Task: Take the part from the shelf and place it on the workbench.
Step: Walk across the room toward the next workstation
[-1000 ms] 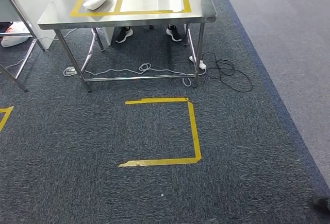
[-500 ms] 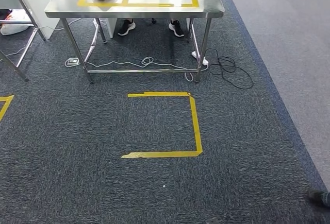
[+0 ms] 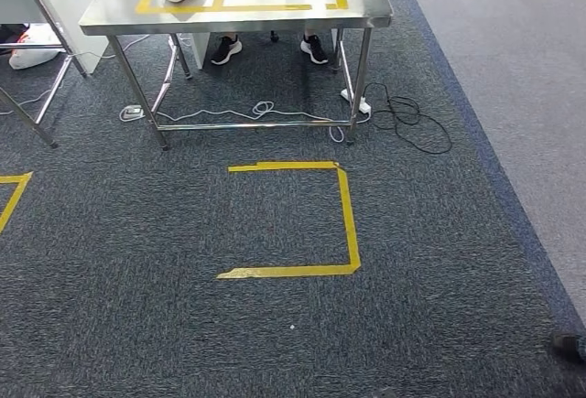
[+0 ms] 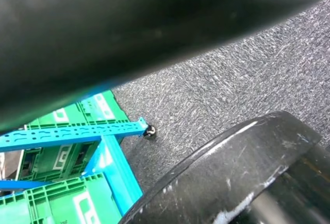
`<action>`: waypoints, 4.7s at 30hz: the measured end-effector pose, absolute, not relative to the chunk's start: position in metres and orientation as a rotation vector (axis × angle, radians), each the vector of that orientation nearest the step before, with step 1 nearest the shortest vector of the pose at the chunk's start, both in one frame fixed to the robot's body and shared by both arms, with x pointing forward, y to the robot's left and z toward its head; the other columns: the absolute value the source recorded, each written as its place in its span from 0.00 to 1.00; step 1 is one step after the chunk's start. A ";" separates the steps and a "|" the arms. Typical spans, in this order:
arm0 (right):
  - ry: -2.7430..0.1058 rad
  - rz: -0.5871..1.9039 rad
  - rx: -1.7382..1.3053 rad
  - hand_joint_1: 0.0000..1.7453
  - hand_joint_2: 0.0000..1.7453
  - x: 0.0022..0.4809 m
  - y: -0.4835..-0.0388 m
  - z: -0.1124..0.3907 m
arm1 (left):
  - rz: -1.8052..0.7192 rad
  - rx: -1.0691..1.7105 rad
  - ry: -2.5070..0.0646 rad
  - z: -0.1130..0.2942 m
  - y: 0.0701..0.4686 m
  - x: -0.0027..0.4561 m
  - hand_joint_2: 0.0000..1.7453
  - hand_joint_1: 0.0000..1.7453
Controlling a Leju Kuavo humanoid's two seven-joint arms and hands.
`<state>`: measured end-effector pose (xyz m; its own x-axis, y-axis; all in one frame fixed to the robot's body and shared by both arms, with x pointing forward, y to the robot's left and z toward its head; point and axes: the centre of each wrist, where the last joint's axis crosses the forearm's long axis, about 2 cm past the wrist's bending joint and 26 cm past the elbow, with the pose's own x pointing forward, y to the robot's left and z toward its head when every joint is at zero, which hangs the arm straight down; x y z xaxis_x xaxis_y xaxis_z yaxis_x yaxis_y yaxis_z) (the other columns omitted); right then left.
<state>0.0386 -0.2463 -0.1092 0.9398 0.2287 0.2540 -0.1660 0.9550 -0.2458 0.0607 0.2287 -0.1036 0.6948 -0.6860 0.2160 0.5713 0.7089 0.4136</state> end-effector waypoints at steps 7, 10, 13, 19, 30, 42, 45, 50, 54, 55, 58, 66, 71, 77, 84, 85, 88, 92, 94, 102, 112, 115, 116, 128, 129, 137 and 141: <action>-0.286 0.200 -0.224 0.00 0.00 0.040 -0.246 -0.109 | -0.720 0.329 -0.369 -0.103 0.229 0.061 0.00 0.00; -0.285 0.205 -0.230 0.00 0.00 0.040 -0.246 -0.109 | -0.720 0.329 -0.367 -0.103 0.229 0.062 0.00 0.00; -0.286 0.210 -0.240 0.00 0.00 0.040 -0.247 -0.109 | -0.721 0.330 -0.363 -0.103 0.229 0.062 0.00 0.00; -0.288 0.218 -0.254 0.00 0.00 0.041 -0.247 -0.109 | -0.726 0.334 -0.358 -0.103 0.229 0.063 0.00 0.00; -0.286 0.216 -0.273 0.00 0.00 0.042 -0.247 -0.109 | -0.728 0.332 -0.358 -0.103 0.229 0.062 0.00 0.00; -0.281 0.210 -0.295 0.00 0.00 0.042 -0.248 -0.109 | -0.727 0.328 -0.353 -0.104 0.228 0.059 0.00 0.00; -0.274 0.209 -0.295 0.00 0.00 0.039 -0.248 -0.109 | -0.729 0.329 -0.354 -0.104 0.228 0.060 0.00 0.00; -0.279 0.207 -0.297 0.00 0.00 0.041 -0.248 -0.109 | -0.730 0.330 -0.354 -0.104 0.228 0.060 0.00 0.00; -0.283 0.206 -0.300 0.00 0.00 0.043 -0.248 -0.108 | -0.731 0.331 -0.356 -0.104 0.228 0.060 0.00 0.00; -0.284 0.206 -0.300 0.00 0.00 0.044 -0.248 -0.108 | -0.731 0.331 -0.354 -0.104 0.228 0.059 0.00 0.00; -0.283 0.207 -0.300 0.00 0.00 0.043 -0.248 -0.108 | -0.729 0.332 -0.358 -0.103 0.227 0.060 0.00 0.00; -0.275 0.207 -0.301 0.00 0.00 0.040 -0.248 -0.109 | -0.729 0.330 -0.359 -0.103 0.226 0.061 0.00 0.00; -0.274 0.209 -0.311 0.00 0.00 0.042 -0.249 -0.108 | -0.725 0.330 -0.352 -0.104 0.227 0.059 0.00 0.00; -0.265 0.226 -0.319 0.00 0.00 0.039 -0.249 -0.109 | -0.716 0.329 -0.349 -0.104 0.227 0.060 0.00 0.00; -0.274 0.284 -0.349 0.00 0.00 0.044 -0.249 -0.108 | -0.721 0.322 -0.347 -0.103 0.227 0.062 0.00 0.00; -0.276 0.290 -0.352 0.00 0.00 0.045 -0.249 -0.108 | -0.721 0.322 -0.344 -0.103 0.227 0.061 0.00 0.00; -0.280 0.320 -0.366 0.00 0.00 0.045 -0.249 -0.108 | -0.722 0.323 -0.341 -0.103 0.227 0.062 0.00 0.00; -0.276 0.362 -0.382 0.00 0.00 0.042 -0.249 -0.108 | -0.717 0.323 -0.338 -0.103 0.226 0.062 0.00 0.00; -0.278 0.373 -0.387 0.00 0.00 0.042 -0.249 -0.108 | -0.715 0.323 -0.336 -0.103 0.226 0.062 0.00 0.00; -0.273 0.385 -0.399 0.00 0.00 0.042 -0.253 -0.108 | -0.710 0.321 -0.326 -0.102 0.217 0.061 0.00 0.00; -0.253 0.383 -0.404 0.00 0.00 0.038 -0.256 -0.109 | -0.710 0.311 -0.322 -0.102 0.214 0.062 0.00 0.00; -0.257 0.383 -0.406 0.00 0.00 0.041 -0.256 -0.108 | -0.711 0.303 -0.319 -0.102 0.213 0.061 0.00 0.00; -0.259 0.383 -0.406 0.00 0.00 0.042 -0.256 -0.108 | -0.711 0.301 -0.317 -0.102 0.214 0.061 0.00 0.00; -0.246 0.393 -0.404 0.00 0.00 0.037 -0.257 -0.109 | -0.703 0.290 -0.316 -0.101 0.211 0.062 0.00 0.00; -0.246 0.394 -0.404 0.00 0.00 0.037 -0.257 -0.109 | -0.702 0.289 -0.315 -0.101 0.211 0.062 0.00 0.00; -0.245 0.413 -0.396 0.00 0.00 0.035 -0.258 -0.109 | -0.698 0.288 -0.313 -0.101 0.211 0.062 0.00 0.00; -0.249 0.421 -0.394 0.00 0.00 0.036 -0.258 -0.109 | -0.700 0.288 -0.309 -0.102 0.212 0.060 0.00 0.00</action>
